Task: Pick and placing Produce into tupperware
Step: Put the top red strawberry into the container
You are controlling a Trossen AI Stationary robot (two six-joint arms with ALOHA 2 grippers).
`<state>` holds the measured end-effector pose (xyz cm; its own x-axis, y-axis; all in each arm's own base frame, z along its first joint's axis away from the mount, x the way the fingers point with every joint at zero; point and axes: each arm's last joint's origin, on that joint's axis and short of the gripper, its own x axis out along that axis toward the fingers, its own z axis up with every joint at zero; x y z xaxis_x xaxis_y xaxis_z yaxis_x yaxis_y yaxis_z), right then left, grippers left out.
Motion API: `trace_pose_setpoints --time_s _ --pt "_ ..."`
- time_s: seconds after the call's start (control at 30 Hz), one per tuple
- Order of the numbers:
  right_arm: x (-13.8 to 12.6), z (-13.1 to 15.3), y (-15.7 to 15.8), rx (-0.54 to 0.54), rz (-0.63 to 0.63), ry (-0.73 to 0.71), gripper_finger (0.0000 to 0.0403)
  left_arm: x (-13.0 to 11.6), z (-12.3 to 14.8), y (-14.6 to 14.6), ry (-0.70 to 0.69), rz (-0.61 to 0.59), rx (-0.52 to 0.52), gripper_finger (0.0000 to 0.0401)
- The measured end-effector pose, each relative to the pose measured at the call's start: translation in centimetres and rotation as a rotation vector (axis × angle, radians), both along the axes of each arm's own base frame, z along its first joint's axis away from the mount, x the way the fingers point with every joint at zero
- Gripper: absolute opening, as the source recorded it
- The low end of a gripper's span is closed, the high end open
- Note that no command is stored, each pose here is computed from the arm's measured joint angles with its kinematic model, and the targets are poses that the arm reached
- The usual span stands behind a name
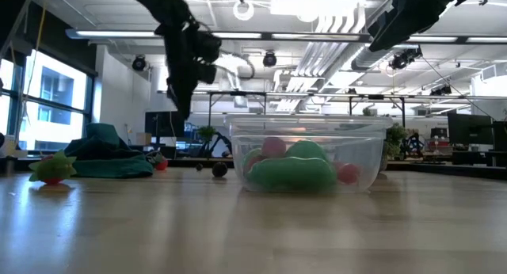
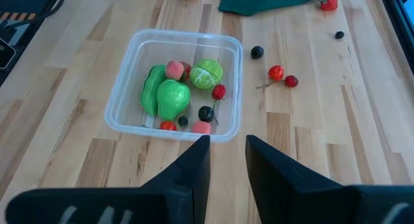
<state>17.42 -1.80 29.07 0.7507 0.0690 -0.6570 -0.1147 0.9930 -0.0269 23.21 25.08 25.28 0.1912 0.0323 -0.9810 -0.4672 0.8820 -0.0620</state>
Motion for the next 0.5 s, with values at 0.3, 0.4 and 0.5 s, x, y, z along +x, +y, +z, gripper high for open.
trace_pose_setpoints --time_s 0.3,0.4,0.5 --pt "0.0 0.0 0.0 0.000 0.000 0.000 0.0089 -4.3 -6.0 1.6 -0.081 0.169 -0.132 0.0143" --pt "0.0 0.0 0.0 0.000 0.000 0.000 0.0089 -4.8 -7.0 1.8 -0.097 0.189 -0.126 0.0143" --pt "0.0 0.0 0.0 0.000 0.000 0.000 0.0089 -5.0 -7.2 1.8 -0.080 0.196 -0.115 0.0143"
